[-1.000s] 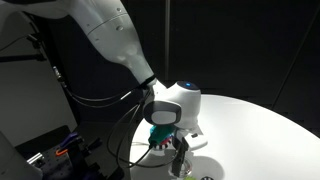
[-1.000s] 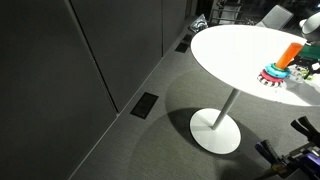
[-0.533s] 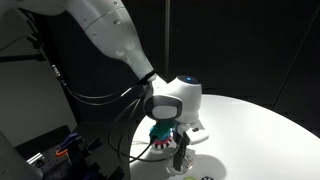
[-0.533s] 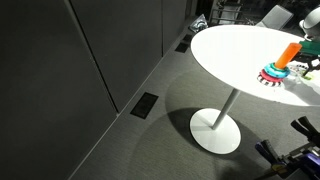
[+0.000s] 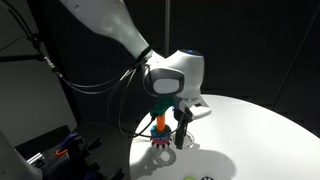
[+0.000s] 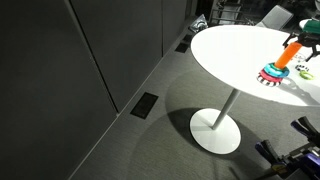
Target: Put the clear item on the block
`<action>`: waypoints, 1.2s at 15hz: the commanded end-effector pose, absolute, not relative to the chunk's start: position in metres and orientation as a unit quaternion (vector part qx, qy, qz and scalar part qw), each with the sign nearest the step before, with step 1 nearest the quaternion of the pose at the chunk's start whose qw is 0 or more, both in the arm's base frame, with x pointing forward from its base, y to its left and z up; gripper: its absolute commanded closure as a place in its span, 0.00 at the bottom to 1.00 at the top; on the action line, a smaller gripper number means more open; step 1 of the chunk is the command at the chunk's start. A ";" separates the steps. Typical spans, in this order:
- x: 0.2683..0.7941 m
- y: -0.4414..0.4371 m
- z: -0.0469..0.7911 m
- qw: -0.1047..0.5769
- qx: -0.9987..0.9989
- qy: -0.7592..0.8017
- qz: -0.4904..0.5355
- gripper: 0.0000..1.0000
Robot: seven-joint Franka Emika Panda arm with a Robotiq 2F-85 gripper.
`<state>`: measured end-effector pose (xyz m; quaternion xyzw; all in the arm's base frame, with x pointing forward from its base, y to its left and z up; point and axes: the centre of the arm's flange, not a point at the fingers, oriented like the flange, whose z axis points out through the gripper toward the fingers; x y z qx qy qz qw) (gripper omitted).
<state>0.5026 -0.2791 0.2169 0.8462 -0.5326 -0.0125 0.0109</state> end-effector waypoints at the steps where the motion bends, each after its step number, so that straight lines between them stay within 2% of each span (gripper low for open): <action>1: 0.502 -0.260 0.263 0.006 0.851 -0.525 -0.010 0.31; 8: 0.508 -0.219 0.322 0.000 0.874 -0.486 -0.005 0.31; 18: 0.515 -0.168 0.337 -0.001 0.897 -0.442 -0.020 0.31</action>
